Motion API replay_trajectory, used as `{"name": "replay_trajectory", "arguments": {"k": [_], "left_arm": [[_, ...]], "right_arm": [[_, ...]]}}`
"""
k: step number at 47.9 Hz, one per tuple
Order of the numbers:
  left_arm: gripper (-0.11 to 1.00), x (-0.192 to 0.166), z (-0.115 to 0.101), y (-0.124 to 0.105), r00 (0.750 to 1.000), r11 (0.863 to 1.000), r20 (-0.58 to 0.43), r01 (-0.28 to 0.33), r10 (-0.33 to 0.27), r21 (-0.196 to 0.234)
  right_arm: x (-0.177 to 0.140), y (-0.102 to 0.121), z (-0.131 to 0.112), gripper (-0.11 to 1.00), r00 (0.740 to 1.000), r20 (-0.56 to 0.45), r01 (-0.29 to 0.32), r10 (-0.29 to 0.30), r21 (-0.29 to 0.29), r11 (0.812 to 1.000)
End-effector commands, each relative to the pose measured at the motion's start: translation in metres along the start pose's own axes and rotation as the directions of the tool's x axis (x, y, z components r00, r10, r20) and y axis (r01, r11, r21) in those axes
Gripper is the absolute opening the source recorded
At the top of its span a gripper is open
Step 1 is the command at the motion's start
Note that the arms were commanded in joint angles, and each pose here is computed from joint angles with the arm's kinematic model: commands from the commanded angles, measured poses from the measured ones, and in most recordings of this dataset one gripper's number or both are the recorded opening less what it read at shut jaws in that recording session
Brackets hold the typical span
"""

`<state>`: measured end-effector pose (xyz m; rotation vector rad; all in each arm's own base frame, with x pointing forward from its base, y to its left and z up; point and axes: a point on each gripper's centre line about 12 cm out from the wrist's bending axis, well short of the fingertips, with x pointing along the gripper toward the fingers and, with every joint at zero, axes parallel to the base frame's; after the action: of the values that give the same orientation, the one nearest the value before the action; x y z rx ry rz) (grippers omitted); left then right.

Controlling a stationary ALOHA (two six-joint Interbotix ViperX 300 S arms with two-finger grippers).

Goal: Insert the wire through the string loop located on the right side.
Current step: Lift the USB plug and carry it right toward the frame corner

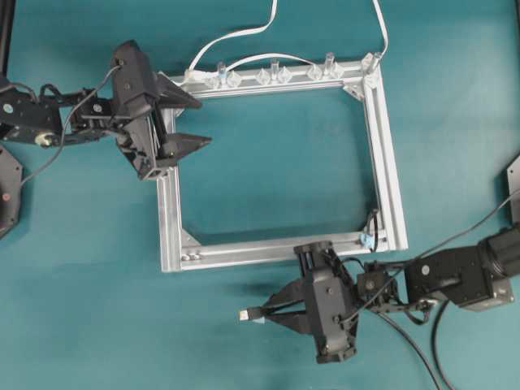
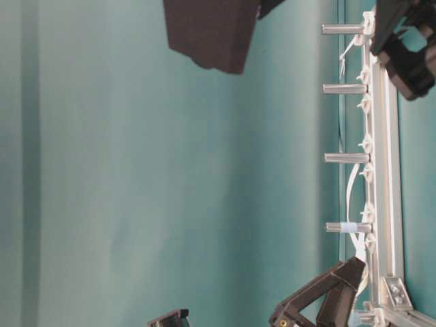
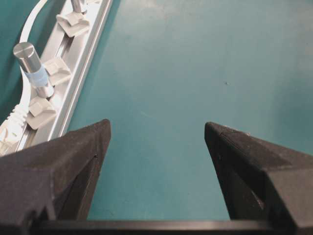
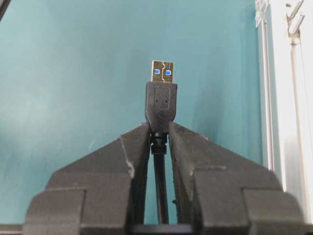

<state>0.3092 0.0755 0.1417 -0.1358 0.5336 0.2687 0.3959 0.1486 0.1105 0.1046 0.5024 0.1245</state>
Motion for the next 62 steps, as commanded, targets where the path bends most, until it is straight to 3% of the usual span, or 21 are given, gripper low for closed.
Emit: {"name": "replay_trajectory", "arguments": {"k": [1, 22, 34, 62], "left_arm": [[0.79, -0.002, 0.011, -0.002, 0.999, 1.000, 0.040, 0.006, -0.006, 0.010], [0.79, -0.002, 0.012, -0.002, 0.999, 1.000, 0.041, 0.006, -0.007, 0.008], [0.79, -0.002, 0.011, -0.002, 0.999, 1.000, 0.040, 0.006, -0.006, 0.008], [0.79, -0.001, 0.012, -0.002, 0.999, 1.000, 0.040, 0.005, -0.005, 0.002]], "right_arm": [[-0.006, 0.004, 0.020, 0.16, 0.999, 0.051, -0.014, 0.013, 0.010, 1.000], [-0.005, 0.001, 0.019, 0.16, 0.999, 0.047, -0.008, 0.007, 0.012, 1.000], [-0.010, 0.003, 0.011, 0.16, 1.000, -0.009, -0.023, 0.023, 0.008, 1.000], [-0.067, 0.004, -0.009, 0.16, 0.998, -0.035, -0.060, 0.059, -0.024, 0.998]]}}
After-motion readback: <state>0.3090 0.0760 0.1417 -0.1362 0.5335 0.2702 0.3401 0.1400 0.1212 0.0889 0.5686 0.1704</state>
